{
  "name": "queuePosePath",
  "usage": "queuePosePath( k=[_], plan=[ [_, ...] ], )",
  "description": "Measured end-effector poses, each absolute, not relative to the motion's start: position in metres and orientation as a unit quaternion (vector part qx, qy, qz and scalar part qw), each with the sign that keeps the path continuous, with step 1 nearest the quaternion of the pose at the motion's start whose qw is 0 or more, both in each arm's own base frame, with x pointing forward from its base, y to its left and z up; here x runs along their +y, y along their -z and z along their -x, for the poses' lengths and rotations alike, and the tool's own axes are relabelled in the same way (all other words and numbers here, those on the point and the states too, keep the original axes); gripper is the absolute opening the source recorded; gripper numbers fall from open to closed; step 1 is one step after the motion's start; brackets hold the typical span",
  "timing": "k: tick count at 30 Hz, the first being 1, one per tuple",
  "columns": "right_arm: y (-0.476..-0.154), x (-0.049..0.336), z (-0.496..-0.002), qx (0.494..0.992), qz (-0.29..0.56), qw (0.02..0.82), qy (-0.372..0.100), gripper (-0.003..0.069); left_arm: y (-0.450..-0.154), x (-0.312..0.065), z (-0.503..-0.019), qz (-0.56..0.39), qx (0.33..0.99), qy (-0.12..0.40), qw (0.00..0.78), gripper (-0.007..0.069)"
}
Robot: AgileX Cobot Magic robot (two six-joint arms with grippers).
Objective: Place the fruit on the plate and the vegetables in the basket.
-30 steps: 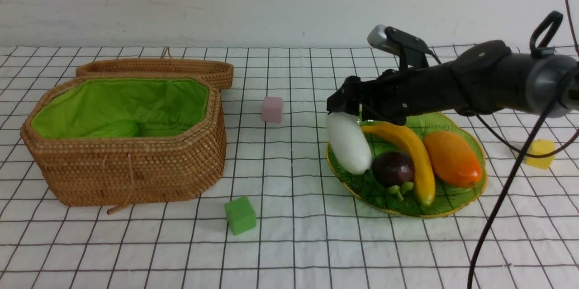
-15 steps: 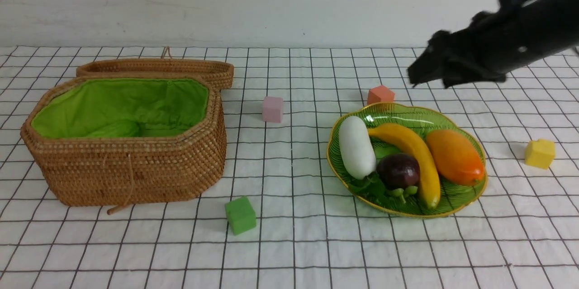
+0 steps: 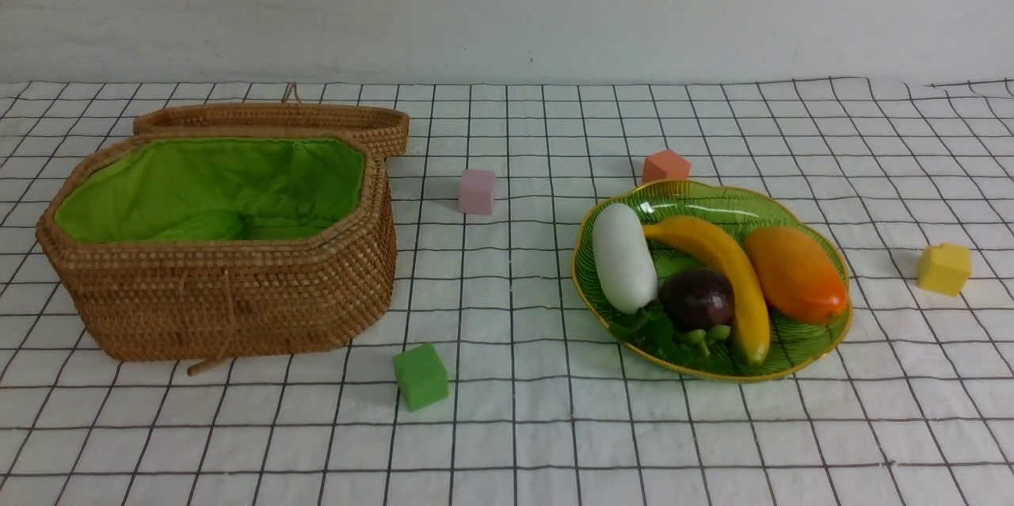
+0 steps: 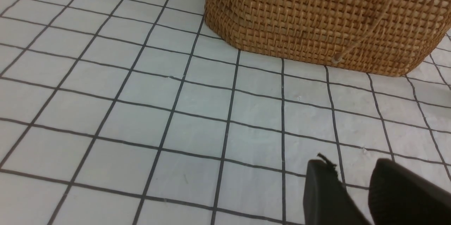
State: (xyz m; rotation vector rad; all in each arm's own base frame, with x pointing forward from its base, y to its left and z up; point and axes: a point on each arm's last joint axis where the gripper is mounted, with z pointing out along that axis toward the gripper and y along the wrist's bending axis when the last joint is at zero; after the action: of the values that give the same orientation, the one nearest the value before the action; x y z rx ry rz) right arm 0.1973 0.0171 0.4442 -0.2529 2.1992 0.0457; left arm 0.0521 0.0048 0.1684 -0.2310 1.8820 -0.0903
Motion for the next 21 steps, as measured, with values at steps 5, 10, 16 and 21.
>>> queuePosePath(
  k=[5,10,16,21],
  plan=[
    [-0.445,0.016,-0.188,0.890,0.103,0.444,-0.016,-0.0008,-0.168,0.005,-0.052,0.099,0.806,0.039,0.582,0.0203],
    [-0.444,0.016,-0.188,0.891,0.103,0.442,-0.016,-0.0008,-0.168,0.005,-0.052,0.099,0.806,0.039,0.582,0.0204],
    [-0.444,0.014,-0.184,0.887,0.118,0.446,0.004,-0.0008,-0.168,0.005,-0.052,0.099,0.806,0.039,0.582,0.0209],
    [-0.439,0.007,-0.153,0.843,0.140,0.516,0.061,-0.0007,-0.168,0.005,-0.052,0.099,0.806,0.039,0.582,0.0217]
  ],
)
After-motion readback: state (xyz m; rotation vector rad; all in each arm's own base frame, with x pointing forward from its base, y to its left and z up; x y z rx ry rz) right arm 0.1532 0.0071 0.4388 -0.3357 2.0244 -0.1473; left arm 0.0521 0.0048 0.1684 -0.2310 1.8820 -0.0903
